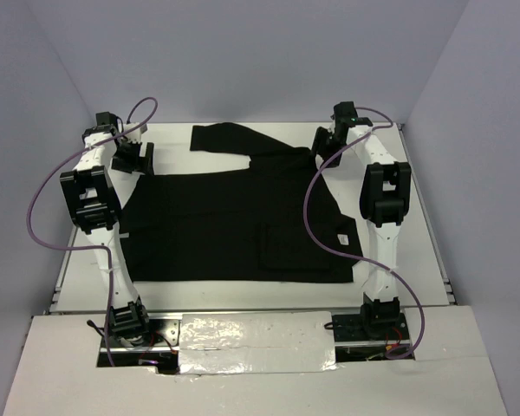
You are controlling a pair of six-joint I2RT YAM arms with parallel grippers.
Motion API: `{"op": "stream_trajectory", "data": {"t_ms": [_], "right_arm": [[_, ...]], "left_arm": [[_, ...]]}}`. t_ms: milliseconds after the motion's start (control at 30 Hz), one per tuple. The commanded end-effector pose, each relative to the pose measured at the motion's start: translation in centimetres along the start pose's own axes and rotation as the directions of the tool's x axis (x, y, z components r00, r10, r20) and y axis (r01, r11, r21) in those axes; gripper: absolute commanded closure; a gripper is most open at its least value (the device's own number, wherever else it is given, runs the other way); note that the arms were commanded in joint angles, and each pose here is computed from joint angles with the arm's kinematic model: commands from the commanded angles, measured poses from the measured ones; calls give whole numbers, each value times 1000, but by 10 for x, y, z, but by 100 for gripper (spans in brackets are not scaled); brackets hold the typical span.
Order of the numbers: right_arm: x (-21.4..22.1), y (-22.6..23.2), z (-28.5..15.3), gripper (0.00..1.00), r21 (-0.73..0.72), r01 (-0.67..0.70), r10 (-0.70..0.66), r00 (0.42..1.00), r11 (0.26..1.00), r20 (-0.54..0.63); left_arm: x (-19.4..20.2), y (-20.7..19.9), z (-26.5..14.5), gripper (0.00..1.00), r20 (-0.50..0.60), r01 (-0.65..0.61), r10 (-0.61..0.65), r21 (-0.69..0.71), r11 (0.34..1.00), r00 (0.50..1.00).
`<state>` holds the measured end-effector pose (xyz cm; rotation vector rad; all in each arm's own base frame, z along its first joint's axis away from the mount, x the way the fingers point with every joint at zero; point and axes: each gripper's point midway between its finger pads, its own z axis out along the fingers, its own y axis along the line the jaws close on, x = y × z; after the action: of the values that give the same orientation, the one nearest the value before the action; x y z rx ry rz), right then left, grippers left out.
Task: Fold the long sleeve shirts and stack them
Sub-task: Fold the shirt
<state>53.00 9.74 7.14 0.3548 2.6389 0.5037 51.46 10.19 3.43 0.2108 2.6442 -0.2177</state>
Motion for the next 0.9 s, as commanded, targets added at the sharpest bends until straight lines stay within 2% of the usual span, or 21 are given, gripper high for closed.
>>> {"op": "stream_trajectory", "data": {"t_ms": [0, 100, 200, 233, 300, 367, 400, 433, 467, 500, 567, 667, 800, 867], "right_arm": [[-17, 12, 12, 38, -49, 7, -5, 999, 999, 36], [-11, 1, 29, 38, -12, 0, 1, 1000, 1000, 16], [-9, -4, 40, 38, -10, -13, 13, 1000, 1000, 20], [-8, -6, 45, 38, -4, -17, 17, 1000, 1000, 16], [-13, -8, 47, 42, 9, -26, 25, 999, 1000, 30], [-18, -9, 49, 56, 7, -47, 46, 998, 999, 42], [-22, -10, 49, 71, 2, -57, 57, 997, 998, 52], [-25, -9, 50, 77, -7, -73, 73, 995, 997, 63], [-25, -6, 51, 82, -21, -80, 81, 995, 997, 64], [-29, -5, 50, 92, -34, -88, 91, 993, 996, 71], [-32, -2, 50, 100, -56, -105, 110, 991, 993, 80], [-38, 1, 47, 100, -82, -122, 131, 986, 989, 106], [-53, 1, 34, 100, -93, -143, 157, 973, 985, 171], [-60, 3, 26, 100, -102, -144, 162, 966, 984, 202]], "left_arm": [[12, 7, 13, 3, -30, 55, -55, -4, 998, 998], [20, -4, 21, 6, -41, 60, -59, 38, 997, 997], [26, -18, 26, 22, -41, 59, -56, 100, 993, 998], [26, -27, 28, 32, -35, 64, -59, 149, 987, 998], [27, -35, 28, 43, -40, 72, -65, 189, 979, 997], [25, -41, 26, 68, -34, 67, -61, 223, 973, 998], [19, -40, 24, 82, -21, 59, -56, 224, 973, 998], [19, -37, 24, 100, -22, 59, -56, 213, 975, 998], [16, -35, 23, 100, -15, 48, -46, 206, 977, 999], [9, -32, 20, 100, 5, 34, -36, 198, 980, 999], [-3, -27, 15, 100, 43, 17, -25, 181, 983, 999], [-32, -21, 0, 100, 149, -9, -14, 156, 988, 989], [-72, -18, -34, 100, 308, -45, 15, 91, 995, 951], [-79, -14, -43, 100, 343, -33, 11, 58, 998, 939]]}}
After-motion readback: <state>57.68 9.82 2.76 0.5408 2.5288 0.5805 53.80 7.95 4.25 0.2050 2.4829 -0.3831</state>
